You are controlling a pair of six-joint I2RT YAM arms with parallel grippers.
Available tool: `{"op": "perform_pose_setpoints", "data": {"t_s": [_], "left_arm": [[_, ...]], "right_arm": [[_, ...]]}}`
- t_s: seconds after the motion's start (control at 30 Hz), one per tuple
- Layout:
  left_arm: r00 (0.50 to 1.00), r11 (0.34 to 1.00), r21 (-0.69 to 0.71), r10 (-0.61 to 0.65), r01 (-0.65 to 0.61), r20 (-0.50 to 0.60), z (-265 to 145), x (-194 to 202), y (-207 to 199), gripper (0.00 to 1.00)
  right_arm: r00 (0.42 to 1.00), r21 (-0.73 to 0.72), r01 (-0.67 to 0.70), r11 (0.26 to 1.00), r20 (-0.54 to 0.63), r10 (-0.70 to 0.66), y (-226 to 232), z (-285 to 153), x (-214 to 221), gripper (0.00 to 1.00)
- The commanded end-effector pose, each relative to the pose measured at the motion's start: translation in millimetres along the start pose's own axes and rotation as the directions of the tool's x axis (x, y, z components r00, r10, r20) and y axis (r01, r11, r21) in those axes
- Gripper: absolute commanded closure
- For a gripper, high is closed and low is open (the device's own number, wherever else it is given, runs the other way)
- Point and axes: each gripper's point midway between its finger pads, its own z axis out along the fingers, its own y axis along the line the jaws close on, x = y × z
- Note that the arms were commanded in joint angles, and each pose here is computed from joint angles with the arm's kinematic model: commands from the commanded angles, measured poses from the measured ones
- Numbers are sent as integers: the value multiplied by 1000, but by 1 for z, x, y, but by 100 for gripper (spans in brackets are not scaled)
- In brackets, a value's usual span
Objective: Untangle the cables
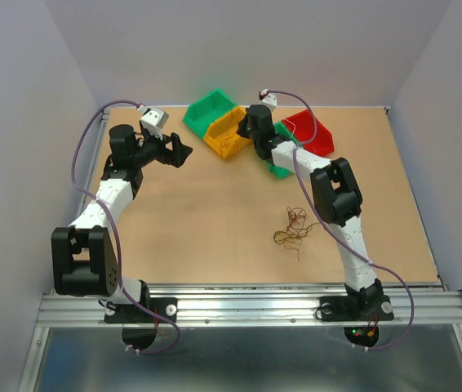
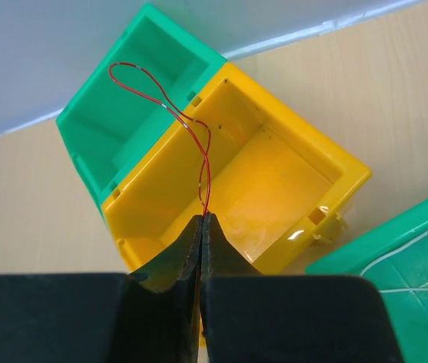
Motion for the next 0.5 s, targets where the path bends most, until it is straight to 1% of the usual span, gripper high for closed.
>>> {"op": "perform_pose_setpoints", "data": {"t_s": [0.0, 0.17, 0.2, 0.23, 0.3, 0.47], "left_arm": [[994, 997, 9, 74, -75, 80, -5, -36, -3, 6], [994, 997, 8, 71, -72, 78, -4, -35, -2, 6], [994, 997, 8, 71, -72, 78, -4, -35, -2, 6], [994, 997, 8, 71, -72, 78, -4, -35, -2, 6], [994, 997, 8, 71, -72, 78, -4, -35, -2, 6], [994, 997, 9, 74, -75, 80, -5, -36, -3, 6]], "right_arm": [[994, 34, -16, 999, 108, 13, 8, -6, -38, 99], [981, 105, -67, 992, 187, 46, -9, -7, -46, 99], [969, 75, -90, 993, 236, 70, -5, -8, -55, 99], [969, 76, -91, 993, 237, 71, -12, -10, -46, 99], [952, 72, -121, 990, 291, 95, -16, -13, -53, 100], [959, 63, -79, 995, 279, 58, -15, -14, -49, 99]]}}
